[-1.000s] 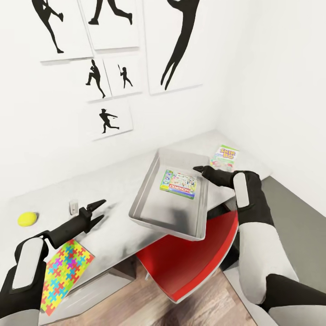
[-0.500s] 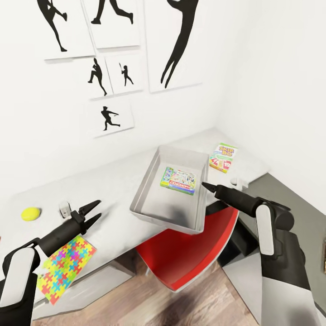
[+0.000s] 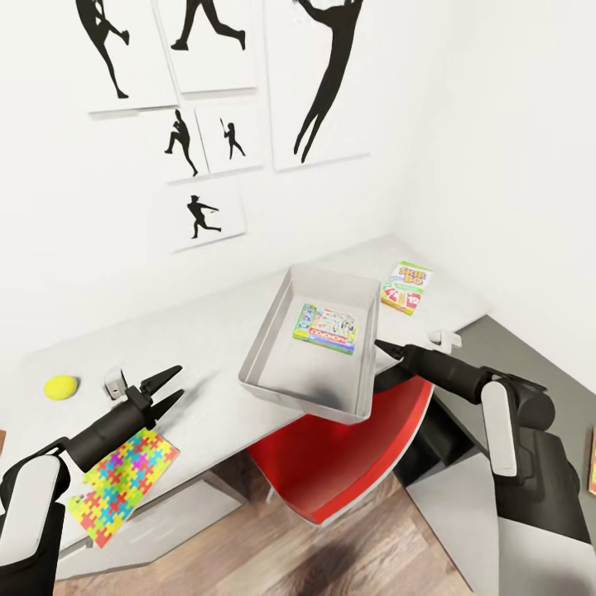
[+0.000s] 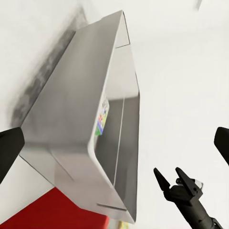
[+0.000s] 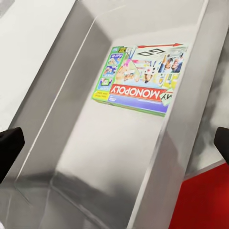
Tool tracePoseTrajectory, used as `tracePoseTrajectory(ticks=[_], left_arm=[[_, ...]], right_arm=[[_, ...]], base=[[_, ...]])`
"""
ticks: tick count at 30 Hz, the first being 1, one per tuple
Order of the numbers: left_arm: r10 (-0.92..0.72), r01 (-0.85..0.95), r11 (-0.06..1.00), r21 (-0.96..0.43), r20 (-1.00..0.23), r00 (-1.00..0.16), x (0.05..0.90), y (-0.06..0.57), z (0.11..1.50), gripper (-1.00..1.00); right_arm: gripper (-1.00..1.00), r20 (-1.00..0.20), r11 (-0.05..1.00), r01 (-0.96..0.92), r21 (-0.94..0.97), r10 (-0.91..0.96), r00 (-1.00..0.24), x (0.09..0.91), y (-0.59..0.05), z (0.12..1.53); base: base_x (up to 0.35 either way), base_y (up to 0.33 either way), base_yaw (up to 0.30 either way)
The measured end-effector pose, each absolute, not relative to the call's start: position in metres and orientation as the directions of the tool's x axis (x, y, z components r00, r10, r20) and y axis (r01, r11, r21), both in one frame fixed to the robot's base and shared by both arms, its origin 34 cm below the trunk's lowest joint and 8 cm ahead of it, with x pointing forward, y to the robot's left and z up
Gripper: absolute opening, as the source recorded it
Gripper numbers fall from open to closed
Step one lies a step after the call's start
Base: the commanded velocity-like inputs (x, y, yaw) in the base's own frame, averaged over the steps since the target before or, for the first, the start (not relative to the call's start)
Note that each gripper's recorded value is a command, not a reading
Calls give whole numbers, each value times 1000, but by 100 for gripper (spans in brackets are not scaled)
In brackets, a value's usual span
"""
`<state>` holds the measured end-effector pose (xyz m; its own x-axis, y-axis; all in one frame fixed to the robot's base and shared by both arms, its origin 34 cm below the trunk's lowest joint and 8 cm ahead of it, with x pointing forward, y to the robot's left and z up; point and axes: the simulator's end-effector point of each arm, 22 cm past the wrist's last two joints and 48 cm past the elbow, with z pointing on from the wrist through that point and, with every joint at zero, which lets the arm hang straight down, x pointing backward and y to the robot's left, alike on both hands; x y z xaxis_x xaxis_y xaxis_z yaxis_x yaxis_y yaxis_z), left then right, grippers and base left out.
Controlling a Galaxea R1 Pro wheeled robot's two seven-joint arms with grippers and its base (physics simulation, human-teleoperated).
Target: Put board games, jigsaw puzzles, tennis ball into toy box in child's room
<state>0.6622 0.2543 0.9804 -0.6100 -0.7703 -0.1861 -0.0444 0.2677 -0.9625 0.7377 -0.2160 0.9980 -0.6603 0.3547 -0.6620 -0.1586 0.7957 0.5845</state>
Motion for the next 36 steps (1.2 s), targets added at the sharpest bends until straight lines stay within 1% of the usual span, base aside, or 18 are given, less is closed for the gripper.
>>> tracePoseTrajectory(ticks=[31, 36], left_arm=[[-765, 5, 267, -964, -215, -607, 663, 251, 1006, 100], [-763, 11, 269, -963, -220, -607, 663, 250, 1009, 100]], right_arm=[[100, -669, 802, -161, 576, 350, -655, 726, -222, 1009], [100, -669, 801, -160, 576, 350, -656, 725, -222, 1009]], base=[[-1, 0, -1], [0, 0, -87]])
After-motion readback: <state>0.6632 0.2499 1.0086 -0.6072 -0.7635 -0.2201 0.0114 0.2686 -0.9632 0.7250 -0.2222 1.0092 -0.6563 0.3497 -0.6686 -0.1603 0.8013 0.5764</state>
